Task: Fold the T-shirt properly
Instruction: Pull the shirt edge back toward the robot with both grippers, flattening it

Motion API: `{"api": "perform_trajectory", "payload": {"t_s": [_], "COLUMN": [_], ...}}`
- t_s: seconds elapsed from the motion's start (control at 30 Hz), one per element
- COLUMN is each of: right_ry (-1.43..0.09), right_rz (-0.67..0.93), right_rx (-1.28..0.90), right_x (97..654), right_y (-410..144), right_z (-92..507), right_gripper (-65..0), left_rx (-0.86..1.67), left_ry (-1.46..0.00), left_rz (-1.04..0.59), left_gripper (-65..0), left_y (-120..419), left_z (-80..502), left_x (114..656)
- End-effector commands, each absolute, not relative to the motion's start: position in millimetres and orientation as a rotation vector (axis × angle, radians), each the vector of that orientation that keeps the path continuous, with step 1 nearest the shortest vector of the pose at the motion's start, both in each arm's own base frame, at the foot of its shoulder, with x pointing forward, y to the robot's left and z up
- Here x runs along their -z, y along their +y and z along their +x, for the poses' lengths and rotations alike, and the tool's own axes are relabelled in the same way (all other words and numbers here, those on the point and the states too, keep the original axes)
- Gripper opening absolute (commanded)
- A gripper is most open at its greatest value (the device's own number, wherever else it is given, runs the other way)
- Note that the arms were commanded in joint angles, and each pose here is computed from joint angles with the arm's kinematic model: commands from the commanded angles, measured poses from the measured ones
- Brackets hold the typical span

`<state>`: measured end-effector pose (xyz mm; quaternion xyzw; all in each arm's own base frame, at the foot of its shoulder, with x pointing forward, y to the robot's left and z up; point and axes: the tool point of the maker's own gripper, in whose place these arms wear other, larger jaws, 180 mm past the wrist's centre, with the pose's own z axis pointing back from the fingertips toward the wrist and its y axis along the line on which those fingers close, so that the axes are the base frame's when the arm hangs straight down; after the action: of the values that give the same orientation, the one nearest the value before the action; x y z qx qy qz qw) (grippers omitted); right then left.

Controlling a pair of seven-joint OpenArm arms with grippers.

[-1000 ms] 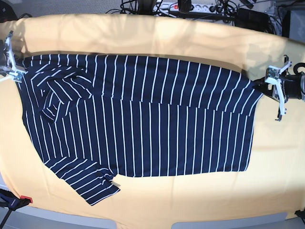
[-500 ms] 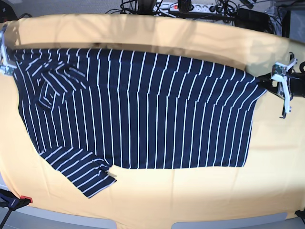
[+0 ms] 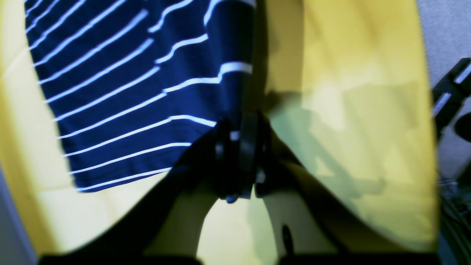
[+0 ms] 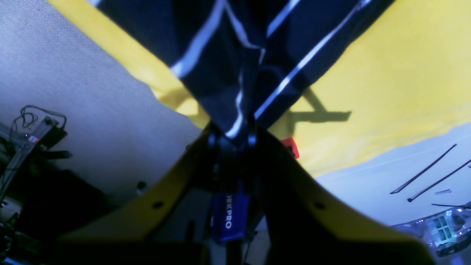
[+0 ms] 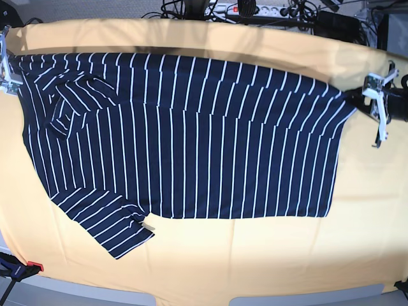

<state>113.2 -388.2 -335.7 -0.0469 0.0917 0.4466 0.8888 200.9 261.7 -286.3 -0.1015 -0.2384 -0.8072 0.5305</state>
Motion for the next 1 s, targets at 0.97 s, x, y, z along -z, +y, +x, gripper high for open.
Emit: {"api": "perform_trajectory", "payload": {"t_s": [0.97], "right_ry": [0.351], "right_rz": [-0.122], "right_rx": [-0.893], "right_x": [319.6], "right_y": [-404.6], "right_z": [96.5], "right_gripper": [-65.0], "left_rx": [1.933], "left_ry": [-0.493], "left_rz": [-0.326], "left_gripper": [-65.0], "left_y": [271.8], "left_z": [175.3], "left_x": [286.8]}}
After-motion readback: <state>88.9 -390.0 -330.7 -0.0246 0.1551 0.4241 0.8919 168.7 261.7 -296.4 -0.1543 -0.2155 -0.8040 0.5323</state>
